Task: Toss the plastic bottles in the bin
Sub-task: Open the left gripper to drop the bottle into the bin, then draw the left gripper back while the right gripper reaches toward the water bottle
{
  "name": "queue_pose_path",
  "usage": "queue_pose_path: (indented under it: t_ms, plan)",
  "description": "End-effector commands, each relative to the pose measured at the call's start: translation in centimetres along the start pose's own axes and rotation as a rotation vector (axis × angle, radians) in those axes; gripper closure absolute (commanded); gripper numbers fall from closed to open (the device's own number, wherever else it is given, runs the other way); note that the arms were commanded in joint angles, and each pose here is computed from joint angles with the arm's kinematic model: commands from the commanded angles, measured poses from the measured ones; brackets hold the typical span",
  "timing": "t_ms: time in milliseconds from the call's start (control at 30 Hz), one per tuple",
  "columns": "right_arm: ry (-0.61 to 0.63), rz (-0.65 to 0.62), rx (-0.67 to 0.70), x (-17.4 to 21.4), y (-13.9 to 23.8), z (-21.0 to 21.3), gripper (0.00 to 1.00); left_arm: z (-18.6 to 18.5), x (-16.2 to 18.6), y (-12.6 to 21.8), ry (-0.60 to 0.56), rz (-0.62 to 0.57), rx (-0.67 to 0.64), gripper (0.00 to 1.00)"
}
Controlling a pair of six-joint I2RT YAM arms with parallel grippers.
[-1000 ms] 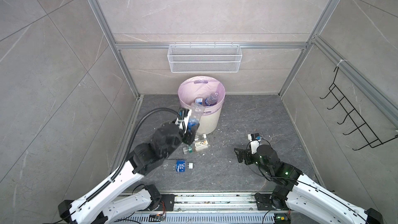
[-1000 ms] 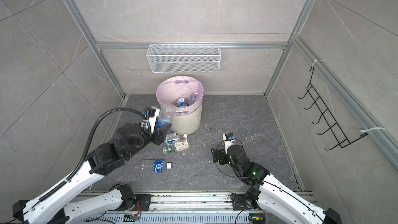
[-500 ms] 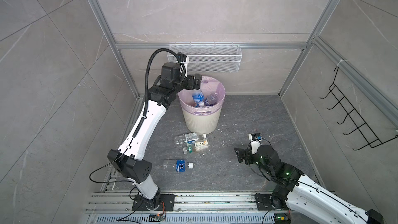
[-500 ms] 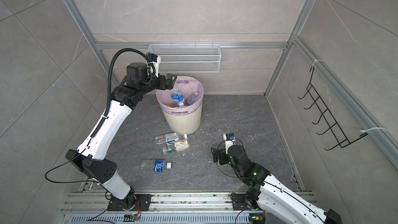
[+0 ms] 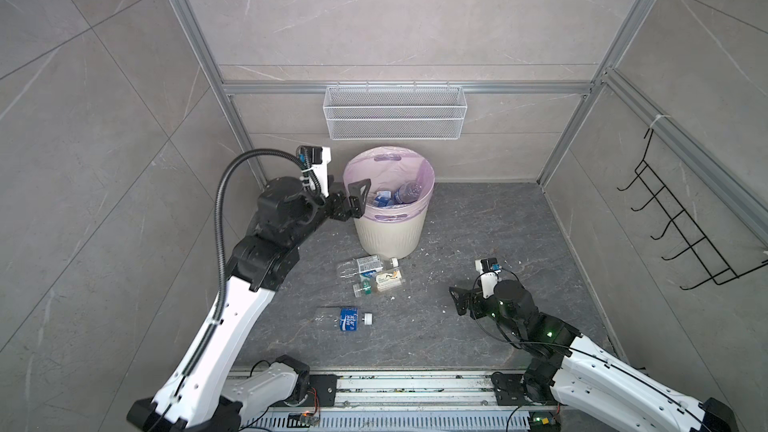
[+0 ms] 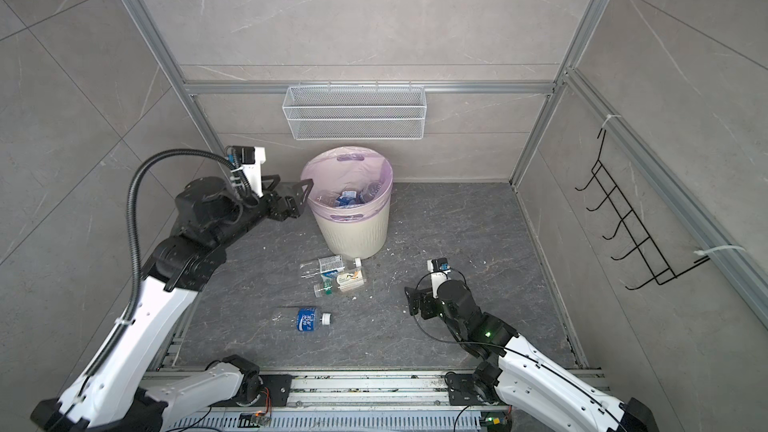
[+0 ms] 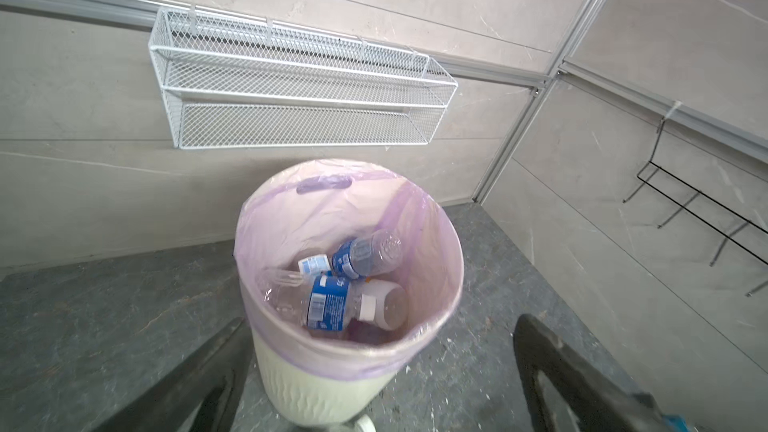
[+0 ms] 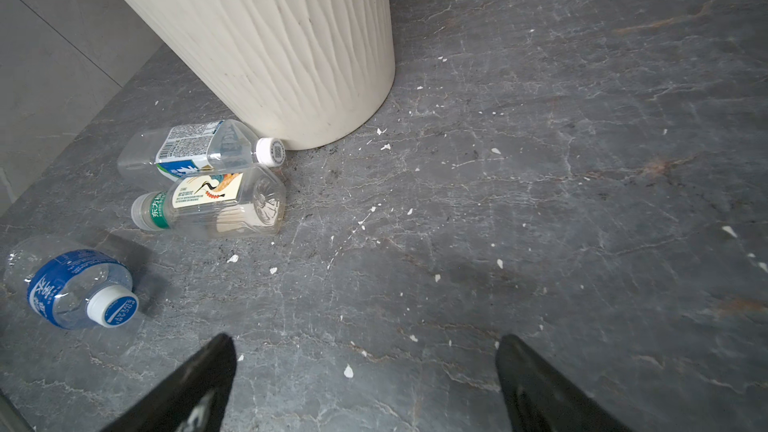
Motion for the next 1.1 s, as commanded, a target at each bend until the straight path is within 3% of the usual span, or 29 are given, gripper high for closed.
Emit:
queue_pose_path:
  t_ms: [0, 200, 433, 1067]
  plan:
    - [0.023, -0.009, -0.05, -0.3, -0.6, 1.2, 0.0, -0.2, 2.6, 0.7, 0.047, 0.012, 0.016, 0.0]
    - [0.12, -0.001, -0.057, -1.3, -0.9, 4.4, 0.0, 0.9, 9.5, 2.2, 0.084, 0.073, -0.034, 0.0]
    - [0.261, -0.005, -0.07, -1.7, -0.9, 9.9, 0.0, 2.3, 14.2, 2.4, 0.071, 0.125, -0.105, 0.0]
    - [0.449, 0.025, -0.104, 0.1, -0.8, 16.5, 0.0, 4.4, 20.8, 2.4, 0.153, 0.098, -0.197, 0.0]
Point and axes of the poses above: each gripper's point midway between its finger pads, its own y axis back along the fingers, its own z axis along the line the jaws close on, x = y × z, the point moved 2 cm from there along y, back along the fingers, and after that the axes turned 8 degrees about -y, right-handed, at the moved point
